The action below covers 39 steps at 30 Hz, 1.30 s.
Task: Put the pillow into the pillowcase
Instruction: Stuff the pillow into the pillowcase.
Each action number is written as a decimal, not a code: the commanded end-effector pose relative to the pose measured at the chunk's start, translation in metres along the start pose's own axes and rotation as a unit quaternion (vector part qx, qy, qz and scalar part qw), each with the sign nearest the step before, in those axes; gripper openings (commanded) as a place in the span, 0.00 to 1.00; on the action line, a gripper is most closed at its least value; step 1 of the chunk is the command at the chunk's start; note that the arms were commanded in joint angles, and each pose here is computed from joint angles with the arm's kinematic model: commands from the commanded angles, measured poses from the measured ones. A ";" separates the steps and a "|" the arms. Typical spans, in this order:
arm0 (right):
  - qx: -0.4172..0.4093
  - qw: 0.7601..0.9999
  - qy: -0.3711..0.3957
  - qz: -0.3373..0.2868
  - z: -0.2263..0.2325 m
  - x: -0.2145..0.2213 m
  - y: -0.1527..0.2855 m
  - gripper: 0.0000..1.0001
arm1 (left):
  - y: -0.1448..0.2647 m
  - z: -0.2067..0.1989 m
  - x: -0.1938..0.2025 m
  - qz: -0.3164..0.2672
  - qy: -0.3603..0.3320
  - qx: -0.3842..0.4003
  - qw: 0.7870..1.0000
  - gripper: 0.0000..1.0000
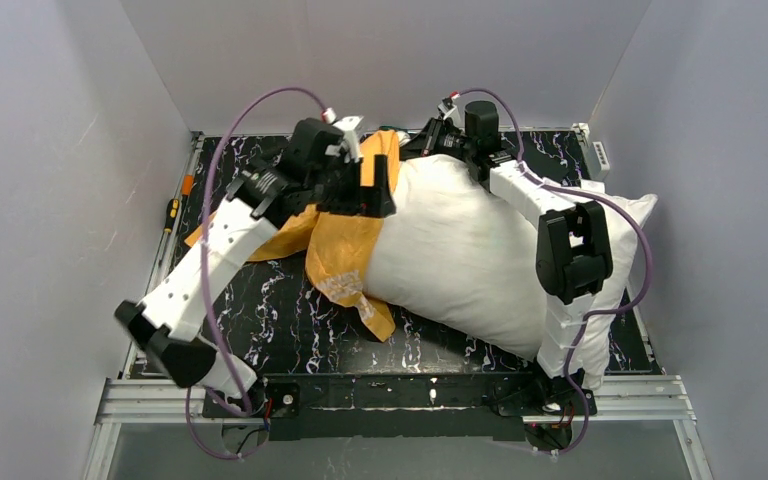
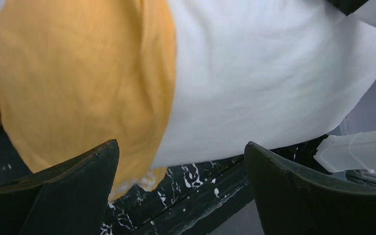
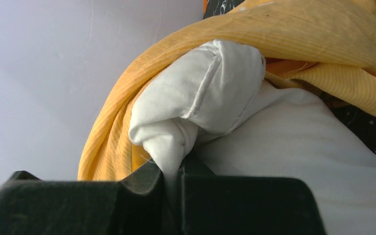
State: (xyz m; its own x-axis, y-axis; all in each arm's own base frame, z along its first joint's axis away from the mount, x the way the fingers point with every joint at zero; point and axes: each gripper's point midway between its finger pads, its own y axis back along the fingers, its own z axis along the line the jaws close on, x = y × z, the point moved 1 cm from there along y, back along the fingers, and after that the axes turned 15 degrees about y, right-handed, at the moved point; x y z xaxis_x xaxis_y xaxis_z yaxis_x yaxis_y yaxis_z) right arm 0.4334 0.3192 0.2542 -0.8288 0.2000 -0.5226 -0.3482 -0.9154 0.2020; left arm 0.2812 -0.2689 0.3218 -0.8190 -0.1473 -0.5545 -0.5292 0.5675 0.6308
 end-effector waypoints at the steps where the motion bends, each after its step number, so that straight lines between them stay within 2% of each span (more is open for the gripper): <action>1: -0.013 1.000 -0.016 -0.021 -0.006 -0.012 -0.004 0.01 | 0.041 0.050 0.035 -0.001 0.097 -0.069 0.993 0.98; 5: -0.028 0.999 -0.028 -0.028 -0.007 -0.018 -0.009 0.01 | 0.039 0.083 0.081 0.055 0.219 -0.079 0.971 0.96; 8: -0.038 0.998 -0.036 -0.032 -0.007 -0.021 -0.012 0.01 | 0.023 0.104 0.116 0.098 0.286 -0.079 0.950 0.92; 15: -0.057 0.996 -0.046 -0.046 -0.003 -0.035 -0.015 0.01 | -0.033 0.110 0.151 0.148 0.364 -0.006 0.919 0.68; 17: -0.062 0.996 -0.052 -0.049 -0.001 -0.038 -0.016 0.01 | -0.048 0.110 0.147 0.138 0.367 0.014 0.920 0.56; 23: -0.104 0.990 -0.067 -0.063 0.023 -0.055 -0.011 0.01 | -0.064 0.126 0.161 0.151 0.368 -0.010 0.918 0.04; 24: -0.115 0.989 -0.066 -0.069 0.031 -0.061 -0.008 0.01 | -0.066 0.129 0.165 0.155 0.368 -0.012 0.917 0.00; 32: -0.175 0.979 -0.046 -0.097 0.095 -0.098 0.019 0.01 | -0.085 0.140 0.186 0.191 0.369 -0.026 0.909 0.00; 39: -0.221 0.968 -0.047 -0.111 0.129 -0.112 0.034 0.01 | -0.104 0.118 0.206 0.267 0.296 -0.045 0.916 0.00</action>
State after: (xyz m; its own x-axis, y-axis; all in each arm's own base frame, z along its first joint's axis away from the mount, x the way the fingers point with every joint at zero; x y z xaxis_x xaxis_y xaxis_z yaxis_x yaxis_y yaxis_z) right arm 0.4761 0.3225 0.2947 -0.9064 0.3274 -0.2668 -0.3389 -0.9408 -0.0032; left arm 0.2191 -0.2420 0.0785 -0.8704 -0.4528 0.1934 -0.1530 0.6221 0.7678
